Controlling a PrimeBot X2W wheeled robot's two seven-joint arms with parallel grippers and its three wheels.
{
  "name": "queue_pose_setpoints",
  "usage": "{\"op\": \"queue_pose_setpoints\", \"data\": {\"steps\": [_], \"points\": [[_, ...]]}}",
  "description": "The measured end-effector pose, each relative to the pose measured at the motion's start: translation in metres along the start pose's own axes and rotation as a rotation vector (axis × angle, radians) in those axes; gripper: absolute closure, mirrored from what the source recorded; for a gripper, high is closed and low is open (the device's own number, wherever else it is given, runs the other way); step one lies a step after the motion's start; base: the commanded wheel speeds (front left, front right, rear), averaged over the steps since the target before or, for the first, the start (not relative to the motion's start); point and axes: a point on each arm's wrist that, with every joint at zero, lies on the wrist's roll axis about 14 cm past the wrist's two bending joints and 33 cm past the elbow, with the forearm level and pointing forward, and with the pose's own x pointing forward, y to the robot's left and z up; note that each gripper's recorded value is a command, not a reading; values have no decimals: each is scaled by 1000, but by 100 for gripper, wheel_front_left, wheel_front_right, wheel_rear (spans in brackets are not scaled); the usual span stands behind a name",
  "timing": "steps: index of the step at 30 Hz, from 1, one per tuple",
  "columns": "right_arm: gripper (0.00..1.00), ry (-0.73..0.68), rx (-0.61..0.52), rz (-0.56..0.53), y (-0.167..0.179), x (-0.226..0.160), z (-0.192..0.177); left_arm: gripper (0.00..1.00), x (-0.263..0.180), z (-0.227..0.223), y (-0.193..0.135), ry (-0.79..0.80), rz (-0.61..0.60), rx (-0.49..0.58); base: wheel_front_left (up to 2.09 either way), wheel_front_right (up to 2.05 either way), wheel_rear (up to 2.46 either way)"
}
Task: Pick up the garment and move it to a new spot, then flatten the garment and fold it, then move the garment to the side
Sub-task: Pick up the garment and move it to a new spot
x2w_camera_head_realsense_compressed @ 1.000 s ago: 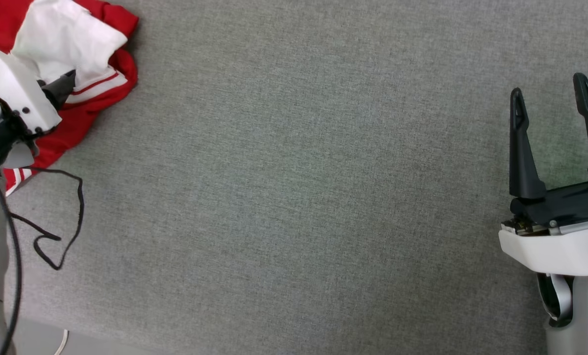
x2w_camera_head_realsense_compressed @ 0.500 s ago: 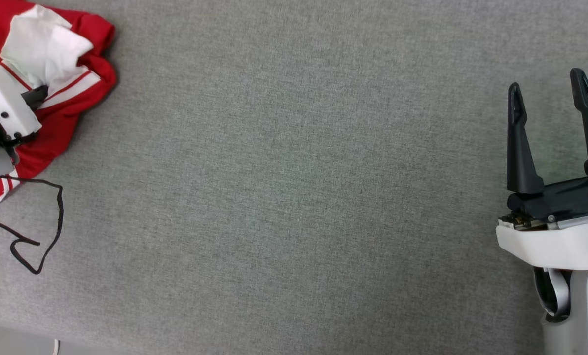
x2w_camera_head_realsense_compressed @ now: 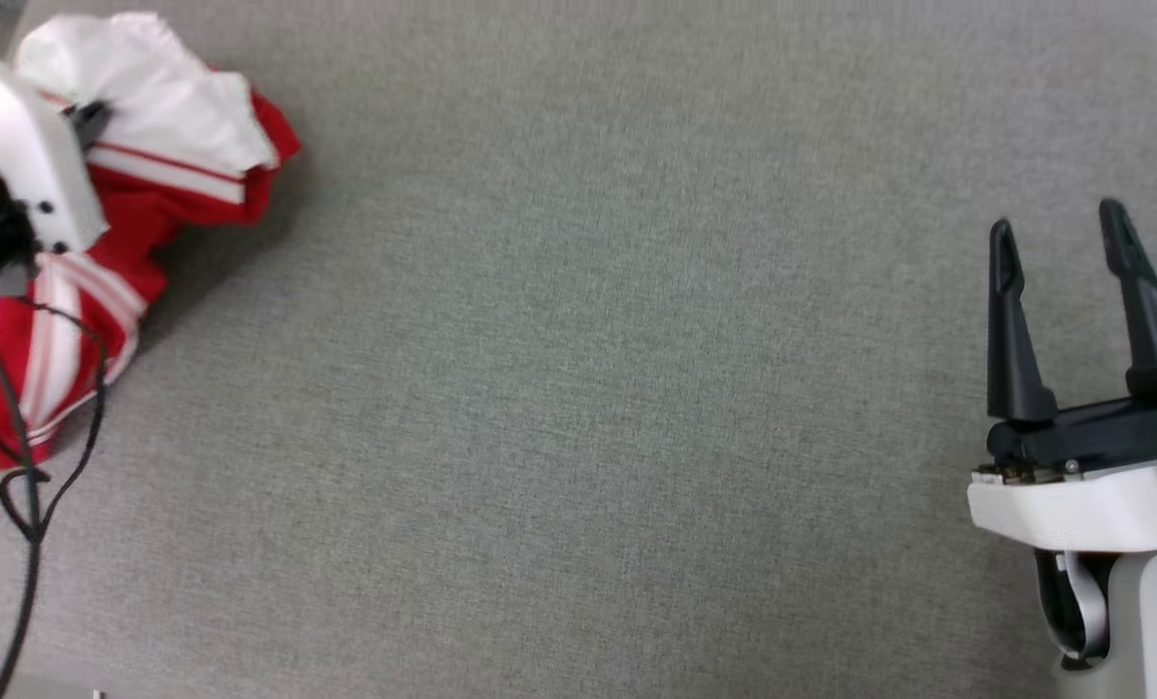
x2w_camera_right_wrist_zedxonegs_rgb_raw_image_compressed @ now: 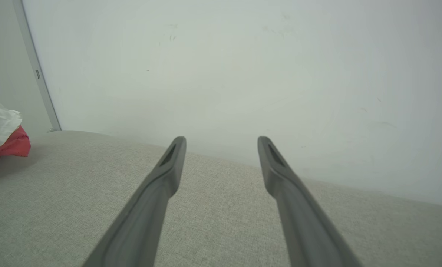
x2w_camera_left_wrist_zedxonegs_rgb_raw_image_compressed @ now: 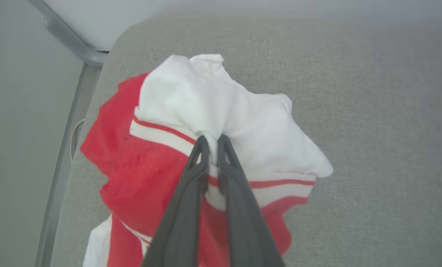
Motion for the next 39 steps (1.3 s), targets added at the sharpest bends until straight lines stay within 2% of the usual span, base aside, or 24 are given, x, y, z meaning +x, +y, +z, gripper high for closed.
{"op": "queue_pose_setpoints", "data": {"steps": [5,12,20,25,29,34,39], "points": [[0,-24,8,-11,-1,-7,18,100,-20,34,-41,-100,-98,134,0,0,0],[0,-44,3,-70,-21,-21,34,100,-36,65,-147,-217,-322,371,0,0,0],[0,-49,-12,-162,-53,-38,44,100,-42,59,-270,-270,-600,532,0,0,0],[0,-40,-31,-224,-74,-51,46,100,-50,39,-343,-287,-785,592,0,0,0],[0,-30,-43,-267,-89,-61,46,100,-56,19,-390,-285,-914,616,0,0,0],[0,-18,-52,-304,-101,-69,45,100,-59,-15,-431,-244,-1035,631,0,0,0],[0,-9,-63,-323,-108,-73,43,100,-62,-50,-458,-187,-1122,628,0,0,0]]}}
